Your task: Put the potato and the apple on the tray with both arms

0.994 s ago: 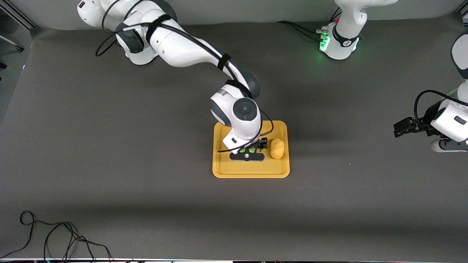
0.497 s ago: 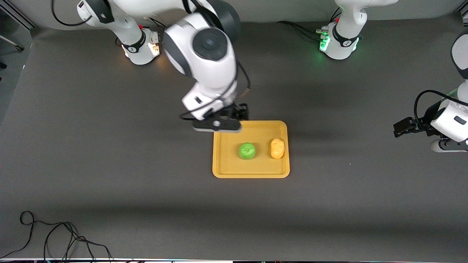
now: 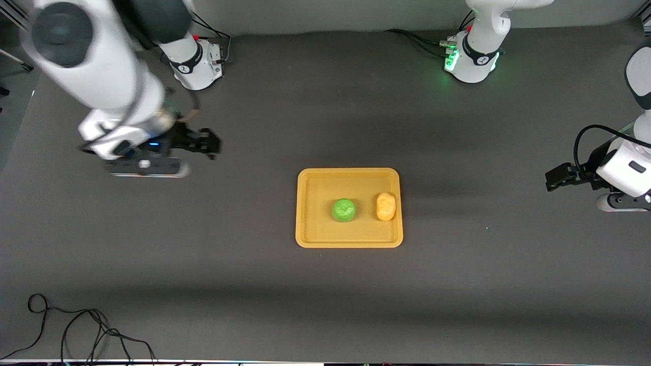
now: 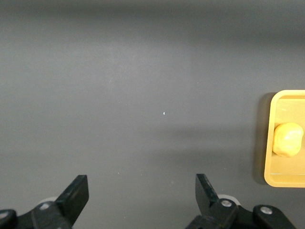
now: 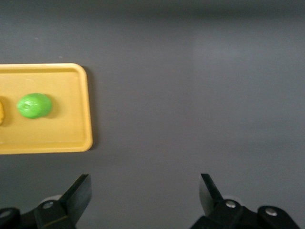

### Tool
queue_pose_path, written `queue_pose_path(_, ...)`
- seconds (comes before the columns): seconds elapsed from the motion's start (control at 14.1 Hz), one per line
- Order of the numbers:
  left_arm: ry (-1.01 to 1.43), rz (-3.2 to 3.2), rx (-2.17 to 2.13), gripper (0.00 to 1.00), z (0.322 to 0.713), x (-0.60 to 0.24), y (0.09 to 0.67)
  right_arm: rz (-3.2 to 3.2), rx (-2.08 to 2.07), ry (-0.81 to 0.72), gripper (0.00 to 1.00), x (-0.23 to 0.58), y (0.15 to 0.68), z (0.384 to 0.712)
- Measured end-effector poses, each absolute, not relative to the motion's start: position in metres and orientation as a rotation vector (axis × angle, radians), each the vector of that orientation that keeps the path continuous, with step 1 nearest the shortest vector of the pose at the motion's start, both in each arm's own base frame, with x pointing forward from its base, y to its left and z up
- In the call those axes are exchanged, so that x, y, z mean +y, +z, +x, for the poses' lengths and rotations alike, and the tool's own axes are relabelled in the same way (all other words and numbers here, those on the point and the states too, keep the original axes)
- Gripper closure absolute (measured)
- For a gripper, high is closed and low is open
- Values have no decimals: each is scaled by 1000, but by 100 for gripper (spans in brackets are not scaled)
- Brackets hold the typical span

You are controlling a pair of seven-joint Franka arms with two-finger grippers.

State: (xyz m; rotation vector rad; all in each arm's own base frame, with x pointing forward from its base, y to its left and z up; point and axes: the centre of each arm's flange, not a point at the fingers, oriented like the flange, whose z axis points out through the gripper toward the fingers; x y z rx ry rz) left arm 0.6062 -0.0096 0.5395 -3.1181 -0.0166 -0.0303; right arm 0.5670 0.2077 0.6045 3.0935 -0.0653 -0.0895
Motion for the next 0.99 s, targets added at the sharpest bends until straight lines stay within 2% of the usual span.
queue_pose_path(0.21, -37, -3119, -15, 0, 607, -10, 541, 3135, -43, -106, 0, 108, 607, 557)
queue_pose_path(0.57, -41, -3133, -23, 0, 607, -10, 542, 3160, -17, -91, 0, -6, 592, 559)
queue_pose_path(0.71, -44, -3138, -26, 0, 607, -10, 542, 3163, -27, -75, 0, -32, 590, 559)
queue_pose_path(0.99, -45, -3138, 1, 0, 607, -9, 543, 3124, 5, -72, 0, -29, 591, 560)
